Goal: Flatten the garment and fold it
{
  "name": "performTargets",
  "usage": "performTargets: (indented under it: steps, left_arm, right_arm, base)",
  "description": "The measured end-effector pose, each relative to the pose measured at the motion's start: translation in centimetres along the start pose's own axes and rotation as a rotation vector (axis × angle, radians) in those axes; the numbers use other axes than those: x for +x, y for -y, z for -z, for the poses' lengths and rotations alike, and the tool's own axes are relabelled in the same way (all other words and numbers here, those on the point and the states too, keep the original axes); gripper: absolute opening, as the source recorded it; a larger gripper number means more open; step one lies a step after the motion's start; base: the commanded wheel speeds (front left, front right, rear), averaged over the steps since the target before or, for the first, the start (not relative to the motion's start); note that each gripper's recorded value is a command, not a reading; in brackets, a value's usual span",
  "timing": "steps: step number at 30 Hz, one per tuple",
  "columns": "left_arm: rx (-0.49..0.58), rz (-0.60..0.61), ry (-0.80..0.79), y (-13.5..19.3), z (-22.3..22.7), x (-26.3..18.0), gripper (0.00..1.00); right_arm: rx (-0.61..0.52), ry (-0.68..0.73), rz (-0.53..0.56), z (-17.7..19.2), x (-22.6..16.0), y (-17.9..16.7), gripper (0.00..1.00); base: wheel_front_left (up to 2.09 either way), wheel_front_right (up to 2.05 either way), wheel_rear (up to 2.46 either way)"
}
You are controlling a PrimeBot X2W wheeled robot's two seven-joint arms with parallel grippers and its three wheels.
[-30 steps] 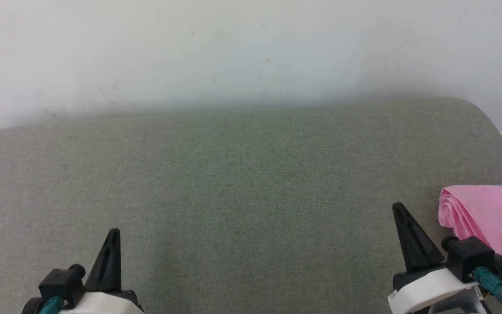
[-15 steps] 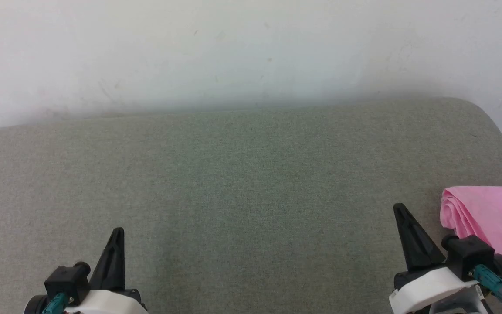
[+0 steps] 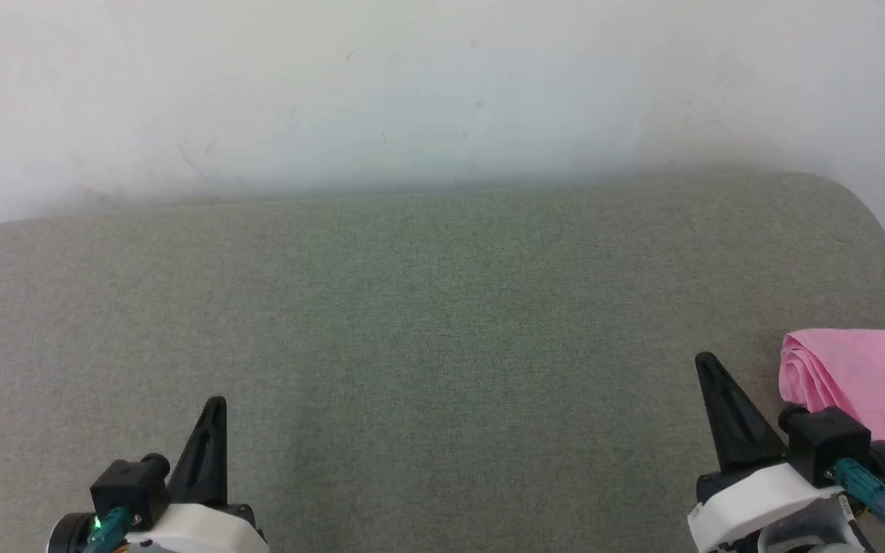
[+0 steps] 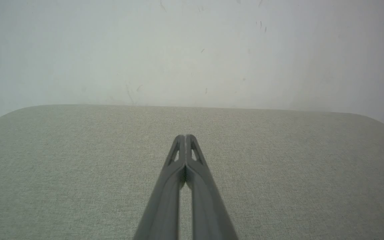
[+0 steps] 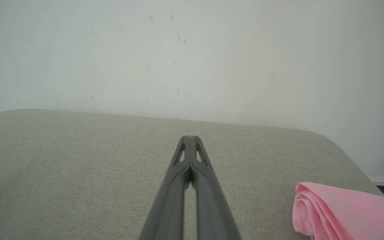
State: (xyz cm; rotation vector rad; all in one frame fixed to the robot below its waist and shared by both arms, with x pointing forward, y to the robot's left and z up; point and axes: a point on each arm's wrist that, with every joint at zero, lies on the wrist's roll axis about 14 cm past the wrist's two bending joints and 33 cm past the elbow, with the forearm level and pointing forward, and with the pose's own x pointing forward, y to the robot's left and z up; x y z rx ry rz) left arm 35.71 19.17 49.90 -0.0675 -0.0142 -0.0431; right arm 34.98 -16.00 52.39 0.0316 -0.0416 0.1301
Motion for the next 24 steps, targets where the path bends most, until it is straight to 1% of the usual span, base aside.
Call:
performTargets:
  steps: [24]
  left_arm:
    - [0.028,-0.003,-0.005,0.48,-0.65,0.46,0.0]
  right_arm:
    - [-0.017,-0.018,-0.003,0.18,0.34,0.0,0.0]
  base:
    - [0.0,0.0,0.0]
